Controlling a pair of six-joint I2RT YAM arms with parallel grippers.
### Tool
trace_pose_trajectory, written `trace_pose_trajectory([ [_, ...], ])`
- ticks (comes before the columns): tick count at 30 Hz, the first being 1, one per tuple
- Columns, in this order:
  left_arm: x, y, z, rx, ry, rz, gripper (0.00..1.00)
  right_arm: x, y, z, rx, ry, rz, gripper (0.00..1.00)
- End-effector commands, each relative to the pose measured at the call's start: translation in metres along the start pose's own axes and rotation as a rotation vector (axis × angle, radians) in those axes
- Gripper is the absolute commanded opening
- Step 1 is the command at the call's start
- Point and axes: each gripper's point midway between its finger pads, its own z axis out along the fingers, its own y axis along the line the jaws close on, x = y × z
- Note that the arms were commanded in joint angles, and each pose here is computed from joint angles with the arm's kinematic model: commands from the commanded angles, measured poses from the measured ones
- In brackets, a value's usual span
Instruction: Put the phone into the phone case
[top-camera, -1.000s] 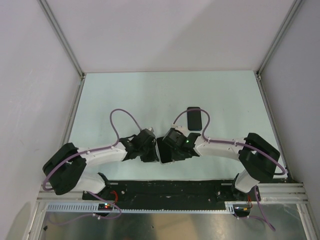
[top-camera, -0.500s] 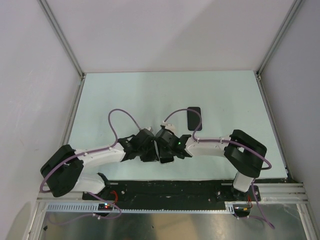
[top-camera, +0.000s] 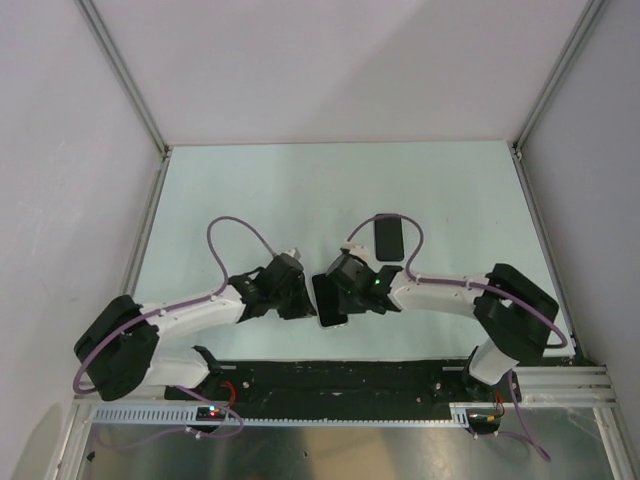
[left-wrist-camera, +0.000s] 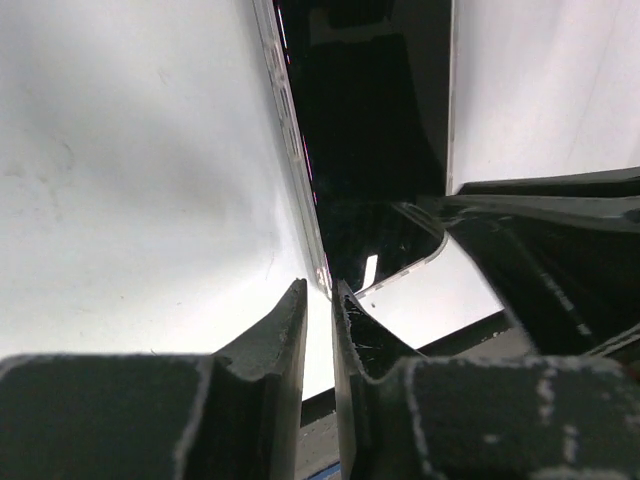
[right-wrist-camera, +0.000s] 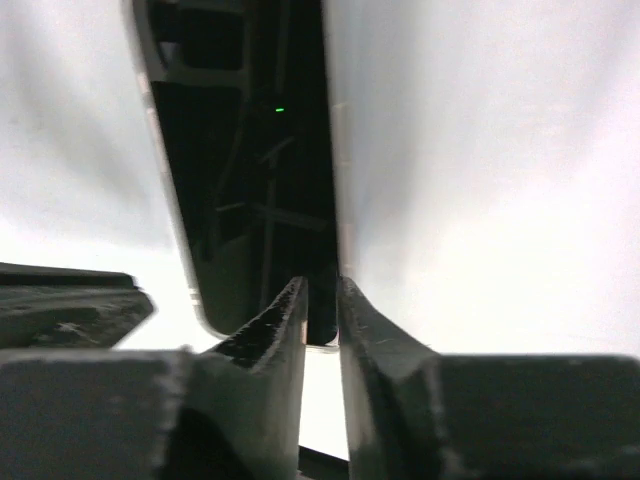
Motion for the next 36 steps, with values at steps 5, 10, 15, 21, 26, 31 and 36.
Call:
trace_pose_trajectory([
  [5, -0.048, -0.006, -0.024, 0.020, -0.141, -0.037, 0.28, -0.048, -0.017, -0.043, 0.052, -0.144, -0.118, 0.73],
  [10, -0.085, 0.014, -0.046, -0.026, -0.264, -0.099, 0.69, -0.038, -0.006, -0.027, 0.032, -0.114, -0.198, 0.93],
  [15, -0.118, 0.035, -0.075, -0.065, -0.378, -0.163, 0.98, -0.029, 0.010, -0.013, 0.020, -0.087, -0.265, 0.97],
  [21, -0.128, 0.049, -0.088, -0.088, -0.410, -0.171, 1.00, -0.019, 0.026, -0.004, 0.004, -0.063, -0.307, 0.98],
  [26, -0.125, 0.053, -0.086, -0.093, -0.400, -0.177, 1.00, -0.012, 0.029, 0.002, 0.009, -0.039, -0.311, 0.98],
  [31, -0.125, 0.053, -0.086, -0.091, -0.400, -0.172, 1.00, -0.007, 0.025, 0.011, 0.053, -0.019, -0.310, 0.98],
  [36, -0.124, 0.053, -0.087, -0.086, -0.398, -0.170, 1.00, -0.008, 0.015, 0.014, 0.137, -0.023, -0.311, 0.98],
])
